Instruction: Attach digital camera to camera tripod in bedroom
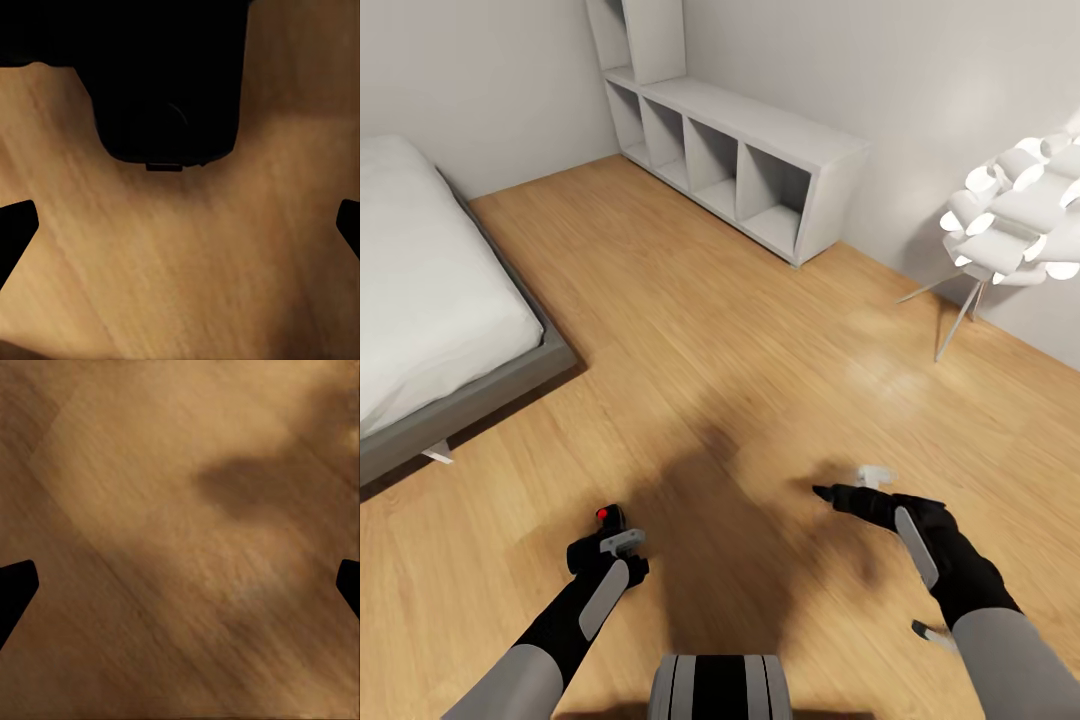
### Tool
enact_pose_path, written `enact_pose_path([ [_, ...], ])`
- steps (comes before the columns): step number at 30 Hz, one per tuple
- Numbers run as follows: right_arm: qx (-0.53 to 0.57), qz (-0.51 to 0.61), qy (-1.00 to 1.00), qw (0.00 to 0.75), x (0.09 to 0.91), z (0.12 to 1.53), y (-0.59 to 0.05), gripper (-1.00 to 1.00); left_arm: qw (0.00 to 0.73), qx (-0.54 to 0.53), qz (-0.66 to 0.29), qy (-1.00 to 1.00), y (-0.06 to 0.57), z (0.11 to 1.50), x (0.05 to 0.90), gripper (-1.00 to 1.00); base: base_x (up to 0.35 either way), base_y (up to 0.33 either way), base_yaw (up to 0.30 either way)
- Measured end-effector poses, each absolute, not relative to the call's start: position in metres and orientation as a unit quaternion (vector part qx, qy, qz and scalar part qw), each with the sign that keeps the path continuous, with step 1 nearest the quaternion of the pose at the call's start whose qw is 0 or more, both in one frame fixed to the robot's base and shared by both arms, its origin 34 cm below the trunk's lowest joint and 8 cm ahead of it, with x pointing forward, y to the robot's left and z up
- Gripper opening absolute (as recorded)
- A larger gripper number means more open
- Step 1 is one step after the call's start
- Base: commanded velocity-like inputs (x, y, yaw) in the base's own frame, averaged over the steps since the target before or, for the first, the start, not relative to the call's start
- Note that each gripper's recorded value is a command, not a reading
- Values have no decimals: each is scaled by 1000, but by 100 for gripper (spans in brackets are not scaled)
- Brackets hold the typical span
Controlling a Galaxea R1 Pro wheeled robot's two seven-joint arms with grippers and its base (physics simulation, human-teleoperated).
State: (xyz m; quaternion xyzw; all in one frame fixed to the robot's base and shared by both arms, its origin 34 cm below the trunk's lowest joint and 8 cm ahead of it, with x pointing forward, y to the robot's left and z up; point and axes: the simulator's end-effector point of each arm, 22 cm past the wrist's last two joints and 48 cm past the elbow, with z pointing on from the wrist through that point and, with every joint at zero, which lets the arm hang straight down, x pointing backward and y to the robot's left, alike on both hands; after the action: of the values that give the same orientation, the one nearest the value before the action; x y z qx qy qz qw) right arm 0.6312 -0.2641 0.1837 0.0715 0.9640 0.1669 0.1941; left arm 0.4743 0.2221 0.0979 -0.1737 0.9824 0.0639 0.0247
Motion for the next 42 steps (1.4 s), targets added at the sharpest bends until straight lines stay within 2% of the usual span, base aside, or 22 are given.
enact_pose_path([
  [7, 69, 171, 964, 190, 629, 189, -291, 100, 24, -174, 65, 982, 223, 96, 473, 100, 0, 0, 0],
  [42, 72, 171, 968, 169, 616, 167, -295, 100, 4, -173, 69, 982, 223, 80, 457, 100, 0, 0, 0],
])
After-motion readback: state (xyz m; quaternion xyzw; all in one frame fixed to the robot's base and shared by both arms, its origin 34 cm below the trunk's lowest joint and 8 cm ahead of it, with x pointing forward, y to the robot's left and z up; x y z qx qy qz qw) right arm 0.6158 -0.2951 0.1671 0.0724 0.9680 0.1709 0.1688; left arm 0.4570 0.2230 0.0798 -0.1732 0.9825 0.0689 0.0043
